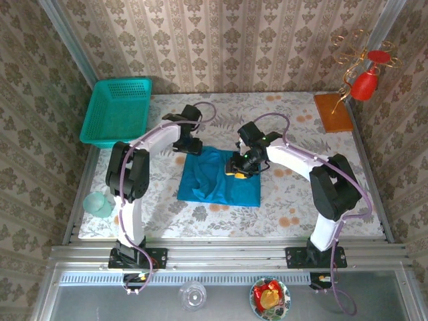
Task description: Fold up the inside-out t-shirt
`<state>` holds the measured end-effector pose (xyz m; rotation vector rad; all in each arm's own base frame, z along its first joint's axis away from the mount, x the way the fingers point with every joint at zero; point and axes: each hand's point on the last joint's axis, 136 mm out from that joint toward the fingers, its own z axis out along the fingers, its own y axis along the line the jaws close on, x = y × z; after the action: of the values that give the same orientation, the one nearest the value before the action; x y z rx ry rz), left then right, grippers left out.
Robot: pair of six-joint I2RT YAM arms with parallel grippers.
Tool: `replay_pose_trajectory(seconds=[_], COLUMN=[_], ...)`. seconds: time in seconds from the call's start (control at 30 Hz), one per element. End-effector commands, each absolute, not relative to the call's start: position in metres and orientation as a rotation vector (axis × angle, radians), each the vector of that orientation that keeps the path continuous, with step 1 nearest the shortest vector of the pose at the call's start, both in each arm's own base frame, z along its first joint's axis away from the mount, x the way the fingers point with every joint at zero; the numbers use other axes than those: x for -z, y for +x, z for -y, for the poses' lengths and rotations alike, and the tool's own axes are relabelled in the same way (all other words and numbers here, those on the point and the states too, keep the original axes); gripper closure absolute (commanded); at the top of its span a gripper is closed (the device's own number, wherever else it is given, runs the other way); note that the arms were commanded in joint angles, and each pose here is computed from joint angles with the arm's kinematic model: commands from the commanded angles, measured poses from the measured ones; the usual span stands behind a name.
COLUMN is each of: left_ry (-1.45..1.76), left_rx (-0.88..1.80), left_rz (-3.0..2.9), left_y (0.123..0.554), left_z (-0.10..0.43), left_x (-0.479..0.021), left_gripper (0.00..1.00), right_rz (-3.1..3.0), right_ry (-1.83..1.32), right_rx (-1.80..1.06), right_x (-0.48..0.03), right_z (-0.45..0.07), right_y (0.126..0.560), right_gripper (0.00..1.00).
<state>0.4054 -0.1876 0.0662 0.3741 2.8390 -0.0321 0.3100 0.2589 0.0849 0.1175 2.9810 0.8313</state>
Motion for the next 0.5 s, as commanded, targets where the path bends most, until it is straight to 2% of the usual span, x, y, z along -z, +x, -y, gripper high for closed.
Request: replay_pose_trajectory(seconds=[0.0,0.23,0.47], left_ry=[0.321,0.271,0.254], left_rx=[0.049,0.104,0.290], left_rz=[-2.872,-2.927,-2.839], left_y=[0.417,0.419,0.397], left_z=[0.161,0.144,0.164], left_x=[-0.064,-0.050,-0.104], left_gripper=[0.42,0.45,0.45], right_rz=[-3.024,-3.029,-3.028], right_ry=[0.108,0.104,0.090], right_rx=[-0.760,-0.753,-0.752], right_x=[-0.072,-0.072,-0.074], right_z=[-0.252,-0.252,-0.254], right_y=[0.304,0.303,0.302], right_gripper=[0.60,0.61,0.65])
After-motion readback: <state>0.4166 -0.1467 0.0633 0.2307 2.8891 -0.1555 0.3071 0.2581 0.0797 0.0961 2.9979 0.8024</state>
